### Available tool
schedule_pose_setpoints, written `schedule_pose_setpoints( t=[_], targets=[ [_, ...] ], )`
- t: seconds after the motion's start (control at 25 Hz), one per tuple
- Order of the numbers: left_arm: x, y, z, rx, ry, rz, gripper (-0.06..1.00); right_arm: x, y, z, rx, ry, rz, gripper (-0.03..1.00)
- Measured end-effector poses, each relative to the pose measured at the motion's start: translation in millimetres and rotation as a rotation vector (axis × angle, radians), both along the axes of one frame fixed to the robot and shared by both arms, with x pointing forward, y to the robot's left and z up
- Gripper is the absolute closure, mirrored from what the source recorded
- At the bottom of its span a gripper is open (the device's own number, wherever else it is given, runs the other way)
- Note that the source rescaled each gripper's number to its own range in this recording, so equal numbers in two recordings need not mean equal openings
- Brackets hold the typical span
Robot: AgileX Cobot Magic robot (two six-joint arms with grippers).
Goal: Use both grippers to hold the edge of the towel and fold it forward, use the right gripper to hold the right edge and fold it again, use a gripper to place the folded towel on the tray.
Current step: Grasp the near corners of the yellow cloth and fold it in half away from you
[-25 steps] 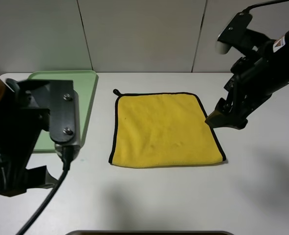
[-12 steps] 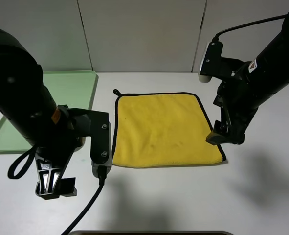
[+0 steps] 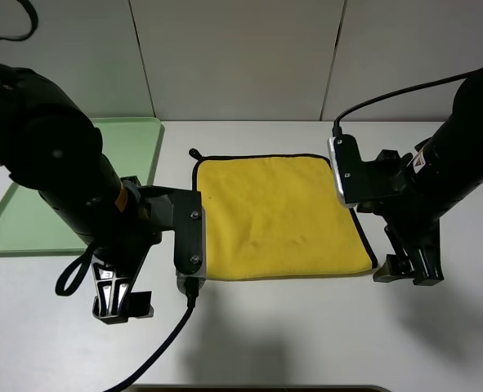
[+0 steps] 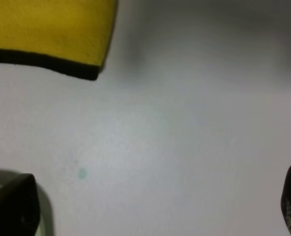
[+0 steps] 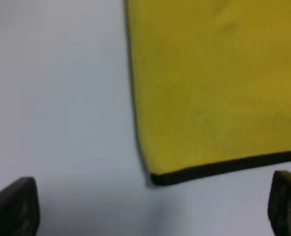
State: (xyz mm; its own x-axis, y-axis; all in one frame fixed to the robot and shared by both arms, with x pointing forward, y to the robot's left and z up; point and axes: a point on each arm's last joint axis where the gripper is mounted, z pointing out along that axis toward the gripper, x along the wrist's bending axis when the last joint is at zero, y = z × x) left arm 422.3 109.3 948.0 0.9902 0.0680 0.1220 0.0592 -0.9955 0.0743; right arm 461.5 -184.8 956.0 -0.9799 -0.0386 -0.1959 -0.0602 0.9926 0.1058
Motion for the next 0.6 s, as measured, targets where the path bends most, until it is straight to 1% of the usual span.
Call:
schedule_pose_setpoints(
  t=[0.16,0.44,0.6],
  targets=[
    [1,-1,-1,-0.01,-0.008,-0.002,-0.04,5,1,-12,-0.029,0.008,0.02,-0.03],
    [1,-2,-1,-0.011,-0.009,-0.002,-0.04,11,2,-37,-0.074,0.063,0.041,-0.03],
    [1,-2,-1,-0.011,-0.009,-0.003,-0.04,13,4,-49,-0.085,0.082,0.044,-0.03]
  ],
)
